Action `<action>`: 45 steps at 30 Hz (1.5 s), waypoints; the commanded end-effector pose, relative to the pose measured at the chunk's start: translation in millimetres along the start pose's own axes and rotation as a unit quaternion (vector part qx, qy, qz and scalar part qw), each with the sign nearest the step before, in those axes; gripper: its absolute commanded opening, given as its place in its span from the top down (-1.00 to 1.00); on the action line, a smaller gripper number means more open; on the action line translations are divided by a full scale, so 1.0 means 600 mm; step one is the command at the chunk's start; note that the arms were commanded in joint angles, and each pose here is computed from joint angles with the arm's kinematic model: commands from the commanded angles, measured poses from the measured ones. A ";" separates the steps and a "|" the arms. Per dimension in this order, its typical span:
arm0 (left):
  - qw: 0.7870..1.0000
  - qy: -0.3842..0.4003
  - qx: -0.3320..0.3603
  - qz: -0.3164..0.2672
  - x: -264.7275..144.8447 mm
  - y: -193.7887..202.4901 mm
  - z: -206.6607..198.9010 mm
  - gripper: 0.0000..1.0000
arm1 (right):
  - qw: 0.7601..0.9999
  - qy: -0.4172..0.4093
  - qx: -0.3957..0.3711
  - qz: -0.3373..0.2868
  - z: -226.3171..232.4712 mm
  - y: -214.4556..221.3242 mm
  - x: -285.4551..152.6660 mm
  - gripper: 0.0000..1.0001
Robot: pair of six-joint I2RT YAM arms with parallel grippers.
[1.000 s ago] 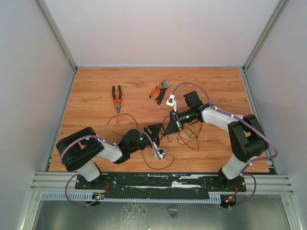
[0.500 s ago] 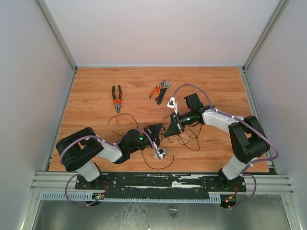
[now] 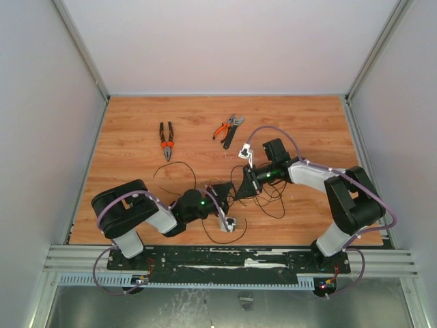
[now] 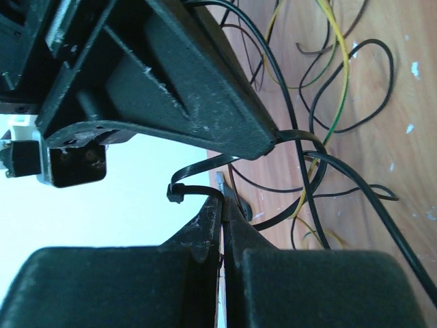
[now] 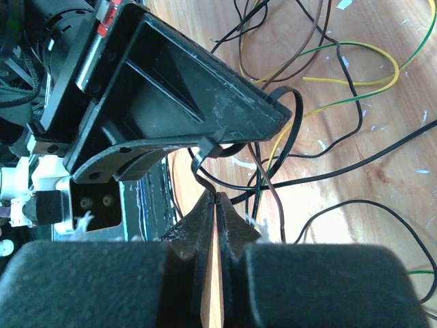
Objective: Zip-tie the wires
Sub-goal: Tie the cable at the center of the board.
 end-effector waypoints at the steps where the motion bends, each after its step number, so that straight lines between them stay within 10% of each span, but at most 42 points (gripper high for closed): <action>1: 1.000 -0.005 -0.003 -0.004 -0.001 -0.012 -0.008 1.00 | 1.000 -0.004 -0.020 -0.010 0.006 -0.009 0.001 0.93; 45: 0.999 -0.011 -0.044 -0.001 -0.007 -0.018 -0.031 1.00 | 0.996 0.066 -0.050 -0.022 0.016 -0.019 -0.015 0.38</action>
Point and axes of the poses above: each gripper's point midway between its finger pads, its own x axis out along the fingers, its own z axis along the line the jaws close on, y = z × x, the point moved 6 cm from there along -x, back along the fingers, and after that the axes turned 15 degrees about x, right-handed, at the moved point
